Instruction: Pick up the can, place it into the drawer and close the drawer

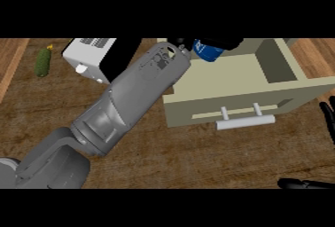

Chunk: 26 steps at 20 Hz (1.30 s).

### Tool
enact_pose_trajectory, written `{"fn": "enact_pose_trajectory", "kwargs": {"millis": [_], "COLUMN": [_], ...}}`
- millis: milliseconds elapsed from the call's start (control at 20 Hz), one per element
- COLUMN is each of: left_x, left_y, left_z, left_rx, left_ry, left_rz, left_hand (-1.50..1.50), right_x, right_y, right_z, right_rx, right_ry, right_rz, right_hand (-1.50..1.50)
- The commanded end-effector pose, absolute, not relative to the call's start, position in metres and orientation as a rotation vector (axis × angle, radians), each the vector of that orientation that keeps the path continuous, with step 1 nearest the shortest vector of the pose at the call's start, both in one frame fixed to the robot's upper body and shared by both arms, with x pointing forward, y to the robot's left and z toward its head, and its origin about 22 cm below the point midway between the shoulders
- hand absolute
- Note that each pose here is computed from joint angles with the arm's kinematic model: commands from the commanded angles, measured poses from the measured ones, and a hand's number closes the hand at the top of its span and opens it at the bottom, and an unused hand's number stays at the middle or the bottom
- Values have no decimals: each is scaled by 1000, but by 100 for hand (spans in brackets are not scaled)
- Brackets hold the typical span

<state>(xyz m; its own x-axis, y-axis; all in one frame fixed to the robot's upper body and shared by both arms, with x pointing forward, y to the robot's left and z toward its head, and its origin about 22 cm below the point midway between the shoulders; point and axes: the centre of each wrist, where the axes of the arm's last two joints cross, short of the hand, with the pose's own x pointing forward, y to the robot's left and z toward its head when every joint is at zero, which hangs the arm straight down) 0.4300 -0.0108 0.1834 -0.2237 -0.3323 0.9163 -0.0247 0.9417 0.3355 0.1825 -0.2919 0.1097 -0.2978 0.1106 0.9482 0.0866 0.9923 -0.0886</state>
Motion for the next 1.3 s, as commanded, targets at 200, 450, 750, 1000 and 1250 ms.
{"fn": "enact_pose_trajectory", "kwargs": {"millis": [200,450,750,1000,1250], "left_x": [431,430,429,427,427], "left_y": [-4,1,-12,-6,-5], "left_z": [166,153,177,162,162], "left_rx": [325,372,328,285,243], "left_ry": [-1770,-1781,-1768,-1763,-1751], "left_rz": [-235,-216,-174,-126,-74], "left_hand": [-150,-150,-150,-150,-150], "right_x": [185,182,178,178,180], "right_y": [-286,-289,-288,-285,-283], "right_z": [116,115,126,147,154], "right_rx": [-121,-140,-193,-371,-417], "right_ry": [-1877,-1902,-1925,-1994,-2040], "right_rz": [49,39,100,276,427], "right_hand": [-150,-150,-150,-150,-150]}}
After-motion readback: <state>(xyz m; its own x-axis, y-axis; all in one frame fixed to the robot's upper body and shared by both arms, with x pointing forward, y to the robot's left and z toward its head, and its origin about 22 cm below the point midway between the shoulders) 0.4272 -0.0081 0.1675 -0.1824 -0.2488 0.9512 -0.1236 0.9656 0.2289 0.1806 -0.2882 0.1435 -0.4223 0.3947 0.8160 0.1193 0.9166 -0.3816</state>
